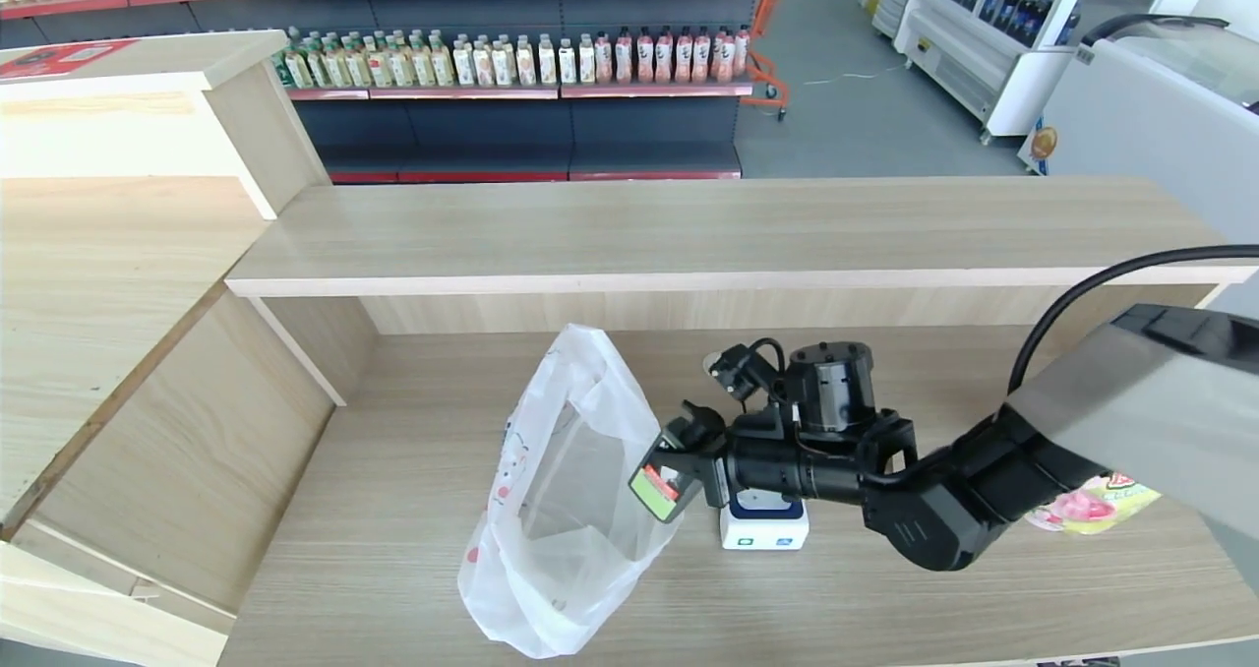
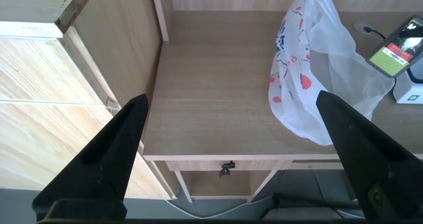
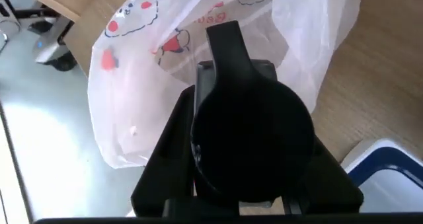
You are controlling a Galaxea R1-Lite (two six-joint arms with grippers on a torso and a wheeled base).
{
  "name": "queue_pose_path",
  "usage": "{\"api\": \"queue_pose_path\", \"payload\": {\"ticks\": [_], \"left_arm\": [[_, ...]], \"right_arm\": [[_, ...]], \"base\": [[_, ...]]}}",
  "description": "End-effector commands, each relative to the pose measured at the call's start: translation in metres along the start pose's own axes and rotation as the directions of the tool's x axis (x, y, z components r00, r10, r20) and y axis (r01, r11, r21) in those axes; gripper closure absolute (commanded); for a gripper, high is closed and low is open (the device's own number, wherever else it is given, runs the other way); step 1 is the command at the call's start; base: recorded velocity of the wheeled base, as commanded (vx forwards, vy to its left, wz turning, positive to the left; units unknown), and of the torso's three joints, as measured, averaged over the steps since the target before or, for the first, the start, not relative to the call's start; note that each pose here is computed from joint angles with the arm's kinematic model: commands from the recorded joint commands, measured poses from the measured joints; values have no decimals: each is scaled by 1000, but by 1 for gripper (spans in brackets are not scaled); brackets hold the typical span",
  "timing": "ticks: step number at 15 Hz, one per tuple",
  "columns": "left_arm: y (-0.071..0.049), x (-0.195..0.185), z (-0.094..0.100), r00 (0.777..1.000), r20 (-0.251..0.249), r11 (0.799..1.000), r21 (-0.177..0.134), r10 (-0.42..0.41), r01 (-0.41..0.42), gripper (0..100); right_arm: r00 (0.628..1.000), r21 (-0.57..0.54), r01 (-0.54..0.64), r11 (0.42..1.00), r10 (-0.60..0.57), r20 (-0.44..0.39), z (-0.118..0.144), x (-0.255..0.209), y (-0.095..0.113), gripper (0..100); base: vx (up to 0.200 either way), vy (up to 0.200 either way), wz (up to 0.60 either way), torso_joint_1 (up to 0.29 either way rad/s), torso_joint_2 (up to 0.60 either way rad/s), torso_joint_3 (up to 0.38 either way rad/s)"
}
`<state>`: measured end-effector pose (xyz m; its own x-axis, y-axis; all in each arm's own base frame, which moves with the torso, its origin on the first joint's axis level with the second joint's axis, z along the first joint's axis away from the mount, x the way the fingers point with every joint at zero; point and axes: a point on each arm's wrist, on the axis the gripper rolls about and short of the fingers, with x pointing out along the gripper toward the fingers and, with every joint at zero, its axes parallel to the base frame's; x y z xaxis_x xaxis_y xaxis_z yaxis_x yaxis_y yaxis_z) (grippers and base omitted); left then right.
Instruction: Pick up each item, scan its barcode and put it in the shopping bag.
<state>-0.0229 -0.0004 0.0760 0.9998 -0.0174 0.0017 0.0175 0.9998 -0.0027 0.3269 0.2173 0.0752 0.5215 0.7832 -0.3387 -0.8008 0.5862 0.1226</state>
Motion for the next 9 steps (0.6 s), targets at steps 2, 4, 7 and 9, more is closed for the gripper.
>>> {"api": "queue_pose_path", "payload": {"ticks": [2,4,7,9], "left_arm": [[0,0,0,1000,1,1000,0,1,-1,0],[0,0,0,1000,1,1000,0,-1,1,0],[0,0,0,1000,1,1000,0,-1,1,0],[0,0,0,1000,1,1000,0,-1,1,0]], "right_arm": [[999,-151,-32,988,27,-38,-23,39,1,100],[999,-250,-39,967,31,-36,-27,50,-1,100],[999,-372,-39,927,34,-20,-33,60,-4,100],[999,-389,-41,920,34,-25,-35,61,-4,100]], "base": [[0,0,0,0,0,0],[0,0,0,0,0,0],[0,0,0,0,0,0],[0,0,0,0,0,0]]}}
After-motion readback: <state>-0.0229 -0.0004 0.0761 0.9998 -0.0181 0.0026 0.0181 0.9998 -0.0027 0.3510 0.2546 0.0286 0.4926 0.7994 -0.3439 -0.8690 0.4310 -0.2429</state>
